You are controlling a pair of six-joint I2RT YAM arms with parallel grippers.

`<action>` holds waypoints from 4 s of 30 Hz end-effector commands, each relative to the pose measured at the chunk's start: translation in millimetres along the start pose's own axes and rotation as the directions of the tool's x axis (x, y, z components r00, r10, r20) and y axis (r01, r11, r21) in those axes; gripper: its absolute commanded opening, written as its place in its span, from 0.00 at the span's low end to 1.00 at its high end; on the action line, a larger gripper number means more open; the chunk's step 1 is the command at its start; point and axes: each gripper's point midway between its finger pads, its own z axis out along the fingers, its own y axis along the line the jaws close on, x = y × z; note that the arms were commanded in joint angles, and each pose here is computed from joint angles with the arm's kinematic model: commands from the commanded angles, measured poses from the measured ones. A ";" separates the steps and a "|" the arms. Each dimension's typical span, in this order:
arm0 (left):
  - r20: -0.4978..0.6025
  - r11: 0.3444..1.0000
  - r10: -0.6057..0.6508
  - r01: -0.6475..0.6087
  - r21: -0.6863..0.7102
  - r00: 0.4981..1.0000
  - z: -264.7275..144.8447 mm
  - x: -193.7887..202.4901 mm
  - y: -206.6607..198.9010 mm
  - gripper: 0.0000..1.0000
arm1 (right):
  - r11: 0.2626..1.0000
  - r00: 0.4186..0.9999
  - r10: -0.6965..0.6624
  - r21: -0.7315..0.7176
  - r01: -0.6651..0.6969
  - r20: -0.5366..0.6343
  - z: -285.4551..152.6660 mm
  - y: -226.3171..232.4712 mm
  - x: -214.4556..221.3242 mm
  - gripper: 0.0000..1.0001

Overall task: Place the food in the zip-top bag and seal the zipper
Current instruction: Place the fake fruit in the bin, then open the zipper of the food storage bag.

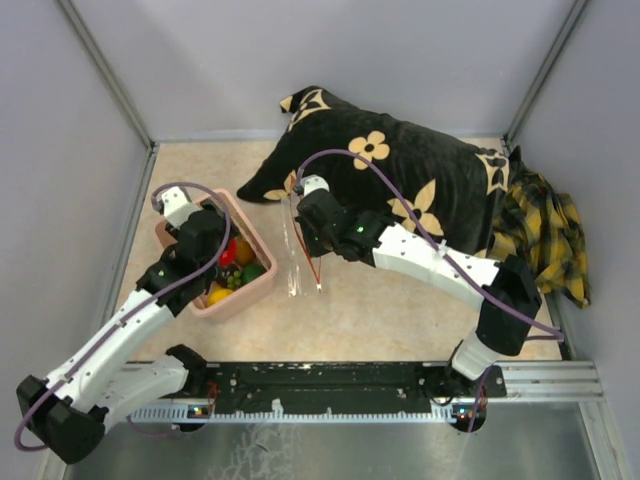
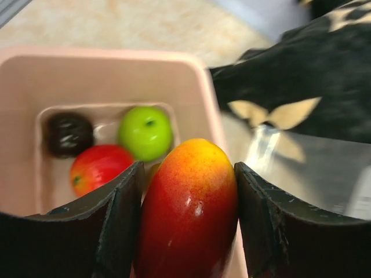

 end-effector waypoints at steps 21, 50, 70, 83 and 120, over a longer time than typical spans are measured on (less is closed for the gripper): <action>-0.403 0.991 0.075 -0.113 -0.073 0.912 46.9 99.9 49.6 0.54 | 0.992 0.988 -0.118 0.054 0.113 0.096 -19.3 -14.8 -16.8 0.00; -0.564 0.813 0.054 0.292 0.505 0.824 -48.7 53.7 -123.1 0.85 | 0.994 0.988 -0.107 0.023 0.106 0.112 -21.5 -6.2 -27.1 0.00; -0.533 0.884 0.016 0.237 0.404 0.846 -16.9 100.5 -117.4 0.59 | 0.999 0.987 -0.046 -0.011 0.049 0.153 -28.8 0.1 -35.6 0.00; -0.541 0.894 0.135 0.133 0.428 0.830 -21.0 116.2 -117.8 0.21 | 0.981 0.974 -0.126 0.167 0.095 0.188 -41.5 -31.1 -56.2 0.00; -0.577 0.753 0.495 0.011 0.658 0.650 -60.9 117.2 -133.0 0.00 | 0.965 0.937 -0.233 0.182 0.190 0.260 -70.3 -87.3 -65.3 0.30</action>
